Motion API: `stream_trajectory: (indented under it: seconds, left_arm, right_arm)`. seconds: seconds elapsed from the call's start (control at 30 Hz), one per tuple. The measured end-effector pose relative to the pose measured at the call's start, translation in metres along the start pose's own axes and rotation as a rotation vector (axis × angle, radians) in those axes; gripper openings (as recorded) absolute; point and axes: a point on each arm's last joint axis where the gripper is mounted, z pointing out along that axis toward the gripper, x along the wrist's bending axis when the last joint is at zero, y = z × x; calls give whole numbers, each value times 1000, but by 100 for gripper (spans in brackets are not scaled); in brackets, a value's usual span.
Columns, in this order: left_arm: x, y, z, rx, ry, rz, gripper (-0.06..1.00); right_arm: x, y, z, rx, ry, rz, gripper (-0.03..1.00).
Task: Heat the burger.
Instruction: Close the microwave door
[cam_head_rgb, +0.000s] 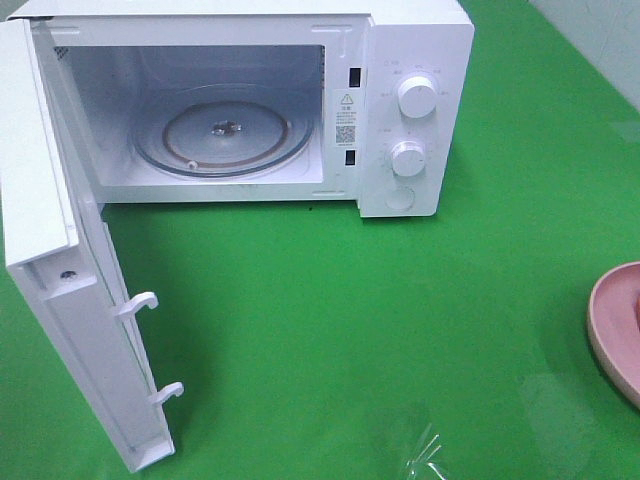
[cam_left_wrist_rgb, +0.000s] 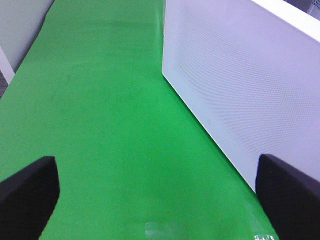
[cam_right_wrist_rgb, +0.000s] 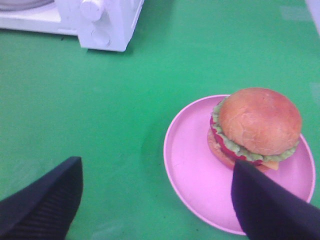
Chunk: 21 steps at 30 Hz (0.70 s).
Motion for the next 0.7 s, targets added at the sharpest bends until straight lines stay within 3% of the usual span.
stream_trajectory:
  seconds: [0.17,0.7]
  left_arm:
    - [0,0,0,0,0,0,99]
    - [0,0,0,0,0,0,99]
  right_arm:
    - [-1,-7,-16,-105,-62,34,76]
    - [-1,-8,-16,-109,-67,33,76]
